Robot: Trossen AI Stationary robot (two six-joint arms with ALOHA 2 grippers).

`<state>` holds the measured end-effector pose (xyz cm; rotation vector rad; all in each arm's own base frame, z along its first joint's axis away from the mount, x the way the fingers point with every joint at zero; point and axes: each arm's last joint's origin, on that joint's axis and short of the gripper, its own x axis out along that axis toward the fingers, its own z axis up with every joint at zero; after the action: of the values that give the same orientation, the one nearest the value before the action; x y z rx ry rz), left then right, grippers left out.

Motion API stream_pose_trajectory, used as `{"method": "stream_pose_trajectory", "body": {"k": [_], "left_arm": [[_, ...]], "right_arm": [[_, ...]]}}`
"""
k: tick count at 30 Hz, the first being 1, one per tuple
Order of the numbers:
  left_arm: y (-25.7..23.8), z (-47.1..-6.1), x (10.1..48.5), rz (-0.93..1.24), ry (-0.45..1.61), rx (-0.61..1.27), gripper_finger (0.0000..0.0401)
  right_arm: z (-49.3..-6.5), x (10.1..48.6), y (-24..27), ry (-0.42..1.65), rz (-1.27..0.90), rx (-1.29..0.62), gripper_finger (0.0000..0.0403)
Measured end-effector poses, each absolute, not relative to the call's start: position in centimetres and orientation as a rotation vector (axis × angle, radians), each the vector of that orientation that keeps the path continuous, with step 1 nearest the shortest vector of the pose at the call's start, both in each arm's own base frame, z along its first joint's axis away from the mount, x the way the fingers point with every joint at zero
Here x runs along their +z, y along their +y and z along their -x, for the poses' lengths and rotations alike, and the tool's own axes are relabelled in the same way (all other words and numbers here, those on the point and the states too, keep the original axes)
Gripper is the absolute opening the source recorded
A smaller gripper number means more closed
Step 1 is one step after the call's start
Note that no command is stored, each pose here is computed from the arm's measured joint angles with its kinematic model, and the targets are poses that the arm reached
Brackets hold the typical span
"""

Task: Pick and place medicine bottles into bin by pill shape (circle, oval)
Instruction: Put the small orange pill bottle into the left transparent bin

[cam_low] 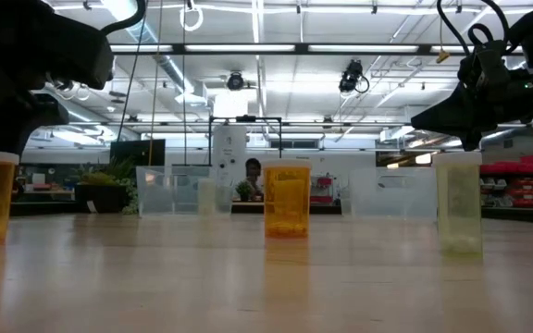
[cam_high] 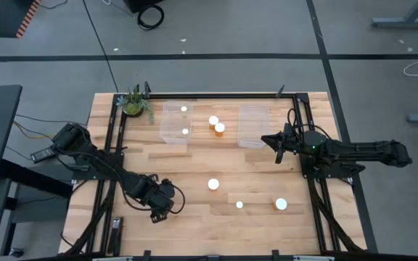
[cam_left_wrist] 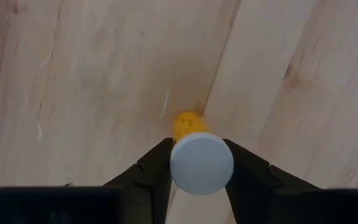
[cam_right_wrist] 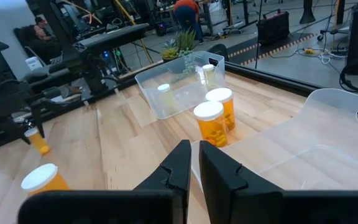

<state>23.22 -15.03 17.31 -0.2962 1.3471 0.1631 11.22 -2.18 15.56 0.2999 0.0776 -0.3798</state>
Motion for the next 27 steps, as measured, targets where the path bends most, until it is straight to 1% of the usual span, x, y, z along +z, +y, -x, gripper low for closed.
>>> {"method": "stream_pose_trajectory", "body": {"k": [3,6,13,21,27], "left_arm": [[-15.0,-23.3,17.5,0.282,1.345,0.149,0.0113],[-14.9,-23.9,17.9,0.274,1.330,0.132,0.0105],[-12.9,-25.8,20.1,0.177,1.306,0.116,0.0128],[-8.2,-28.9,22.6,0.069,1.255,0.087,0.0114],[-4.8,-30.2,24.5,0.009,1.224,0.079,0.0126]], "right_arm": [[-11.2,15.6,-2.2,0.078,-0.300,-0.380,0.0039],[-11.2,15.6,-2.2,0.078,-0.300,-0.380,0.0039],[-11.2,15.6,-2.2,0.078,-0.300,-0.380,0.0039],[-11.2,15.6,-2.2,0.077,-0.300,-0.380,0.0039],[-11.2,15.6,-2.2,0.077,-0.300,-0.380,0.0039]]}}
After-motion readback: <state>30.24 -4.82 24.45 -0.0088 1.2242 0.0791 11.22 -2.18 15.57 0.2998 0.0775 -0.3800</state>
